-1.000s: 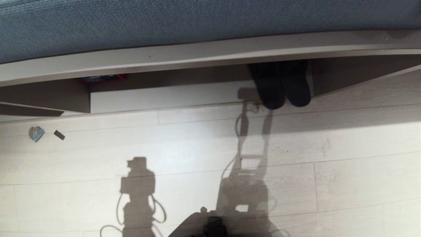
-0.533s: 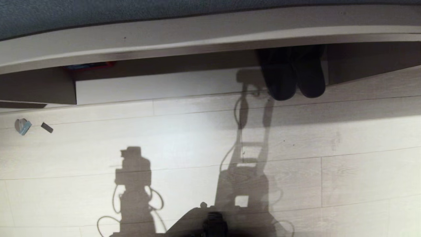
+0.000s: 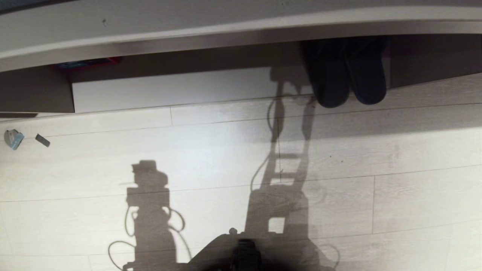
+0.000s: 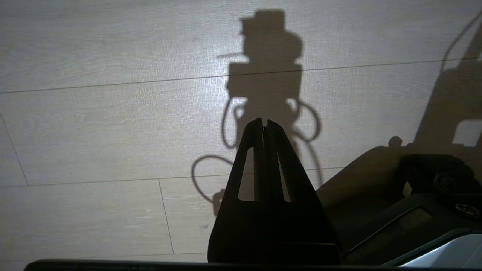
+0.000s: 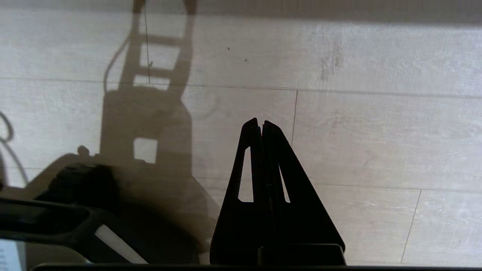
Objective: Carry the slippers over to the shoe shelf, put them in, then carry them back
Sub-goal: Pick up the slippers in the shoe cabinet
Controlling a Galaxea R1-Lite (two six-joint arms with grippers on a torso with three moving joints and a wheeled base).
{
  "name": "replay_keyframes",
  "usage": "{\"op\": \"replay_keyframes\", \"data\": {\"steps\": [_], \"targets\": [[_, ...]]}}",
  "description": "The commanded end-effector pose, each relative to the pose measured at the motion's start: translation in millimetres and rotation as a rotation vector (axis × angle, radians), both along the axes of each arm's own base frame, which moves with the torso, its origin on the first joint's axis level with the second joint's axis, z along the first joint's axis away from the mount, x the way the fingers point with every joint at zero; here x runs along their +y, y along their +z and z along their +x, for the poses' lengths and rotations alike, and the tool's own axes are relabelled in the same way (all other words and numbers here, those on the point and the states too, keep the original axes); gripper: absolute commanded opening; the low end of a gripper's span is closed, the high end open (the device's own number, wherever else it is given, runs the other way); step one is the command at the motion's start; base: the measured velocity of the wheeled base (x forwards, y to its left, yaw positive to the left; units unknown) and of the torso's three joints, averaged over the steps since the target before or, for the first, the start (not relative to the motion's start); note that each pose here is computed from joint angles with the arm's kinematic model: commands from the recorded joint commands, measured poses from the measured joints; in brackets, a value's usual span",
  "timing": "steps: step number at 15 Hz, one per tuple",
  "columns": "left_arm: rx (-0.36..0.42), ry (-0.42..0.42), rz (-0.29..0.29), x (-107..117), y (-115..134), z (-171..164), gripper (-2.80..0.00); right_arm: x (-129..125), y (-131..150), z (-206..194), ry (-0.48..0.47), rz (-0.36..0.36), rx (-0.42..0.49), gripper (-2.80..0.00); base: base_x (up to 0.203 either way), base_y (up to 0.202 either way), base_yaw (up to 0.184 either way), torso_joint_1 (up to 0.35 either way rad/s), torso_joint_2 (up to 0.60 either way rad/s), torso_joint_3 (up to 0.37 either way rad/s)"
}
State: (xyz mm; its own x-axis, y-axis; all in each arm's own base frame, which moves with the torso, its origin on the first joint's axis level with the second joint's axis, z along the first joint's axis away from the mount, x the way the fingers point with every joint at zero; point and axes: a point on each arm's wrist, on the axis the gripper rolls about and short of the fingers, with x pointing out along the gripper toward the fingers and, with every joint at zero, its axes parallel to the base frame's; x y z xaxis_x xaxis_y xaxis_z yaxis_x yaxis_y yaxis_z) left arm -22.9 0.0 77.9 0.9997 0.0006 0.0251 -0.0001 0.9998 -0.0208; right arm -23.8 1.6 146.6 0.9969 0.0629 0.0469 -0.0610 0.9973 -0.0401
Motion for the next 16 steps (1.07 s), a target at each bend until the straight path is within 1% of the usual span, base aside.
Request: {"op": "replay_keyframes", "data": {"steps": [1, 3, 5, 6, 7, 8, 10, 11, 14, 16], "targets": [[0.008, -0.001, -0.001, 0, -2, 1, -2.80, 0, 37, 41, 0.020, 0.011, 0.131, -2.80, 0.000, 0.000, 0.000, 0.000, 0.00, 0.000], [0.008, -0.001, -0.001, 0, -2, 1, -2.80, 1, 58, 80, 0.061, 0.014, 0.176, -2.80, 0.000, 0.000, 0.000, 0.000, 0.00, 0.000], [0.008, -0.001, -0.001, 0, -2, 1, -2.80, 2, 69, 125, 0.103, 0.003, 0.211, -2.80, 0.000, 0.000, 0.000, 0.000, 0.00, 0.000], [0.008, -0.001, -0.001, 0, -2, 1, -2.80, 2, 72, 144, 0.117, -0.004, 0.213, -2.80, 0.000, 0.000, 0.000, 0.000, 0.00, 0.000], [0.008, -0.001, -0.001, 0, -2, 1, -2.80, 3, 76, 165, 0.132, -0.018, 0.192, -2.80, 0.000, 0.000, 0.000, 0.000, 0.00, 0.000], [0.008, -0.001, -0.001, 0, -2, 1, -2.80, 3, 80, 183, 0.145, -0.040, 0.134, -2.80, 0.000, 0.000, 0.000, 0.000, 0.00, 0.000], [0.008, -0.001, -0.001, 0, -2, 1, -2.80, 4, 94, 205, 0.158, -0.099, -0.016, -2.80, 0.000, 0.000, 0.000, 0.000, 0.00, 0.000], [0.008, -0.001, -0.001, 0, -2, 1, -2.80, 4, 98, 207, 0.158, -0.112, -0.040, 0.00, 0.000, 0.000, 0.000, 0.000, 0.00, 0.000], [0.008, -0.001, -0.001, 0, -2, 1, -2.80, 4, 103, 213, 0.159, -0.115, -0.051, 0.00, 0.000, 0.000, 0.000, 0.000, 0.00, 0.000], [0.008, -0.001, -0.001, 0, -2, 1, -2.80, 5, 101, 222, 0.198, -0.118, -0.050, 0.00, 0.000, 0.000, 0.000, 0.000, 0.00, 0.000]]}}
